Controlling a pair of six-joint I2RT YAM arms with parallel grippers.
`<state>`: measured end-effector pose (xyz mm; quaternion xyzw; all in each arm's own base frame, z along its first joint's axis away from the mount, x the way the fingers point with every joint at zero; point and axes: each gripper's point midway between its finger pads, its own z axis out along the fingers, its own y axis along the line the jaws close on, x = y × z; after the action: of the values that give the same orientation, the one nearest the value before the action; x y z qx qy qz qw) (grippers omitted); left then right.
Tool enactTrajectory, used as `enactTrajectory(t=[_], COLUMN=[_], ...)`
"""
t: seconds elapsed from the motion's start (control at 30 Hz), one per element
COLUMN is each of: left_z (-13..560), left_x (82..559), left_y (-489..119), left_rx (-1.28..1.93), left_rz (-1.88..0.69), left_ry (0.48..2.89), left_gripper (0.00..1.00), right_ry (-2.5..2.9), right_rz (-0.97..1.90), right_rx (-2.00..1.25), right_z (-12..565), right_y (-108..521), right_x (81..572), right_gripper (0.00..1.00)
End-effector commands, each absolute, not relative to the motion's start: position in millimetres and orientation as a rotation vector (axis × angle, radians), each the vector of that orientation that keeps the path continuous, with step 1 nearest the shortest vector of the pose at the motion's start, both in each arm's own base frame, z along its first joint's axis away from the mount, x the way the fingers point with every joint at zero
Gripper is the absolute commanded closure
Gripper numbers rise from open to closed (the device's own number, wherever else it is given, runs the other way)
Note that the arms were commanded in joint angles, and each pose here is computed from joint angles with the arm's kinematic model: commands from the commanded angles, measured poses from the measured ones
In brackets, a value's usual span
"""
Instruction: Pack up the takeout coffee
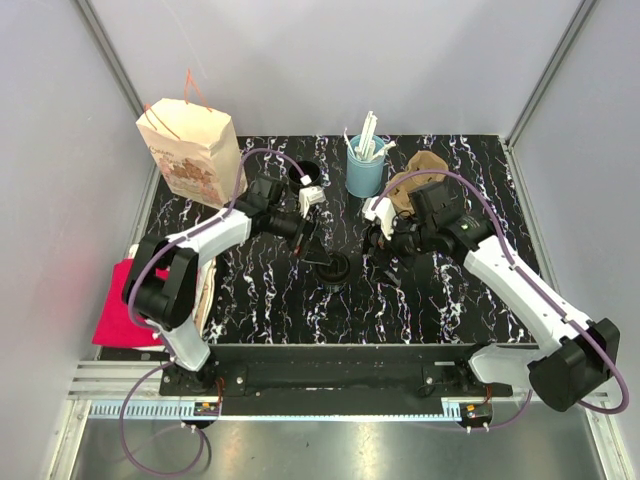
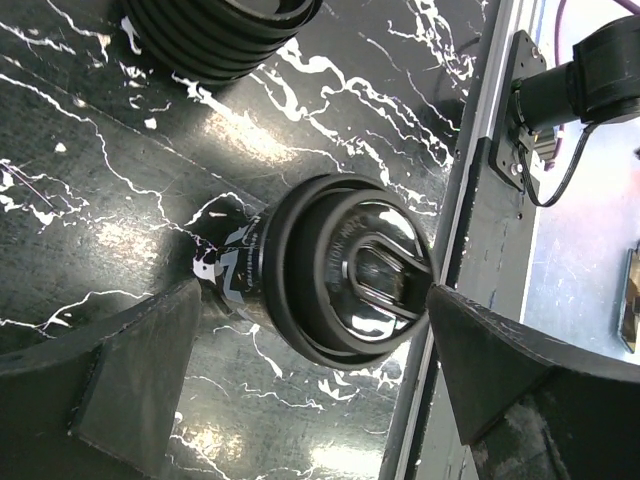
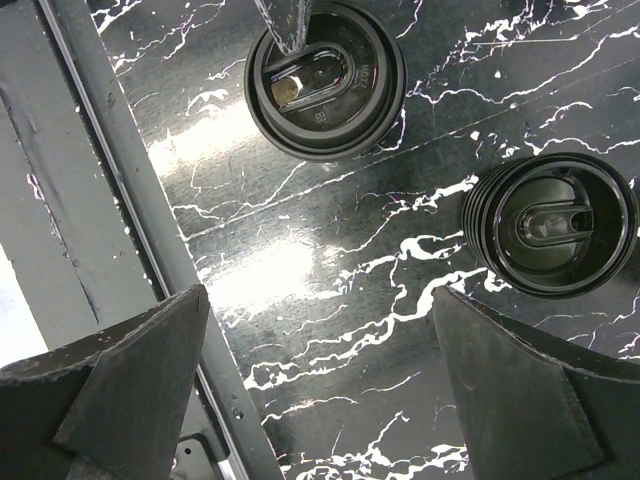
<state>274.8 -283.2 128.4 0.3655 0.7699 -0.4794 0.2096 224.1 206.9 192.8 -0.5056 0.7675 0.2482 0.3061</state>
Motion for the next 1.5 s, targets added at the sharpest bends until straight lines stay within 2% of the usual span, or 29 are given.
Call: enactTrajectory(t=[0.0,0.43,1.47], left_z=[139,128,94], left_x=[280,264,270], left_y=[-292,-294,-287], left_rx=[1.046,1.069,0.981], left_rz=[-1.39,-1.545,-1.582], left_ry=[2.08,2.081,2.205], left_gripper=[0.01,0.01,0.02], right_ry=[1.961,1.952,1.937], right_rz=[0.68,0.701,0.899], right_rx=[-1.308,-1.317,-1.329], right_z=[207,206,207], right_y=[210,211,237], right_x=[224,221,221], right_gripper=[0.0,0.02,0.1])
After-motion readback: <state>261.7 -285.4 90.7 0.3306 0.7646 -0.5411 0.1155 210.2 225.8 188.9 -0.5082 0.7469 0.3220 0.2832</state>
